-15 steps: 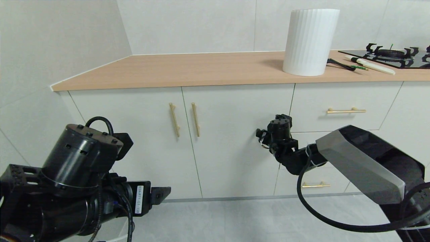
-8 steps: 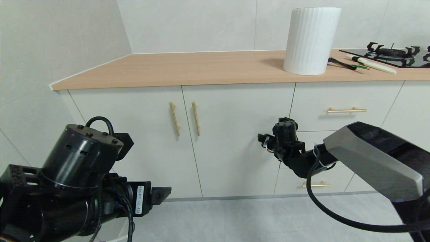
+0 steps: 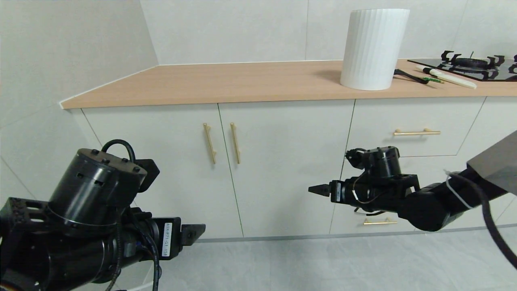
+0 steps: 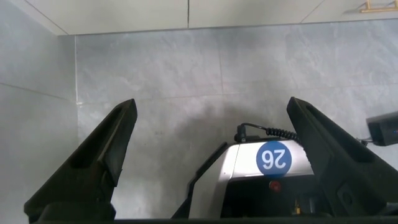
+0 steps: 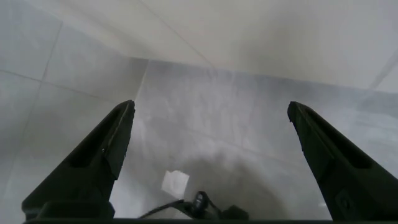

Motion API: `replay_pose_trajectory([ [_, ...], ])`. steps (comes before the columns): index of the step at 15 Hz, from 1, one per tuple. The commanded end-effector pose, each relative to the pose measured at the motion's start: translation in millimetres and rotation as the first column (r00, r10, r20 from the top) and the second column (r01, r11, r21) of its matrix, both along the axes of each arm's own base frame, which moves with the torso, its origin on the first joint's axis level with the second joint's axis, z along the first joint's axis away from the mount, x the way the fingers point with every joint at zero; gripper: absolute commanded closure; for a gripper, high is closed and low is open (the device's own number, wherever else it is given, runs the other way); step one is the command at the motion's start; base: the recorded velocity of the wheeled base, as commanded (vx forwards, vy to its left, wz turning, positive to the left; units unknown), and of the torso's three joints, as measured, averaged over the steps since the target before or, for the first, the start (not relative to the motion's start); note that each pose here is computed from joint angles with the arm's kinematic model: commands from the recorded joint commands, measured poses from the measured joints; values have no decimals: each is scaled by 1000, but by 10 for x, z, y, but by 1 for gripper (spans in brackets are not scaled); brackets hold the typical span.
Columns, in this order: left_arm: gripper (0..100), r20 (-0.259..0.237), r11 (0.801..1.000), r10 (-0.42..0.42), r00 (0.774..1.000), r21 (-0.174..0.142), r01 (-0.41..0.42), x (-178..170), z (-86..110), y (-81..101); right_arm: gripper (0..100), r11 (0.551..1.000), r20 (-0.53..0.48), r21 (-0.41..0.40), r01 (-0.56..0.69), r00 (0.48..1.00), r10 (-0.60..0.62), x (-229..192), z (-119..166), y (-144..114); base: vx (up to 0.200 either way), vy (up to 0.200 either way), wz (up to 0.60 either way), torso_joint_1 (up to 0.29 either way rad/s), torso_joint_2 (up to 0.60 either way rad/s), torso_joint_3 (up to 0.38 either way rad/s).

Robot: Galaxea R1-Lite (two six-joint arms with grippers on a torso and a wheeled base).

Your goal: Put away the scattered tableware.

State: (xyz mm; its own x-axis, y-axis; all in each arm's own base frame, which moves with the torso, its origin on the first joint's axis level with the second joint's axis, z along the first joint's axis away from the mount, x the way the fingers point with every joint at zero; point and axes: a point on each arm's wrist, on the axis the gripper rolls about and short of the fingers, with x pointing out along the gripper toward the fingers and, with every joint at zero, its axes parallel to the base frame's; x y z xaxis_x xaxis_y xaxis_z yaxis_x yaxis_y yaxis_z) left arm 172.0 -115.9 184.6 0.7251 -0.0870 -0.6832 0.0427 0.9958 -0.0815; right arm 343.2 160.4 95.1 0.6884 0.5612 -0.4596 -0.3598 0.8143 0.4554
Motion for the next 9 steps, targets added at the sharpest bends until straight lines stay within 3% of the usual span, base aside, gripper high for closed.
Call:
replay_pose_trajectory([
  [1, 0, 9, 1000, 0, 1000, -6, 0, -12, 22, 9, 0, 1000, 53, 9, 0, 999, 0, -166, 249, -111, 0, 0, 0, 0, 0, 0],
  [3, 0, 40, 1000, 20, 999, -15, -19, -42, 89, 68, 0, 999, 99, -9, 31, 995, -30, -321, 404, -238, 0, 0, 0, 0, 0, 0],
  [5, 0, 84, 998, 59, 995, -43, -55, -98, 191, 197, 0, 988, 165, -61, 144, 977, -132, -518, 550, -388, 0, 0, 0, 0, 0, 0],
  [9, 0, 220, 986, 145, 965, -111, -123, -399, 435, 563, 0, 910, 320, -137, 391, 887, -333, -1121, 828, -866, 0, 0, 0, 0, 0, 0],
])
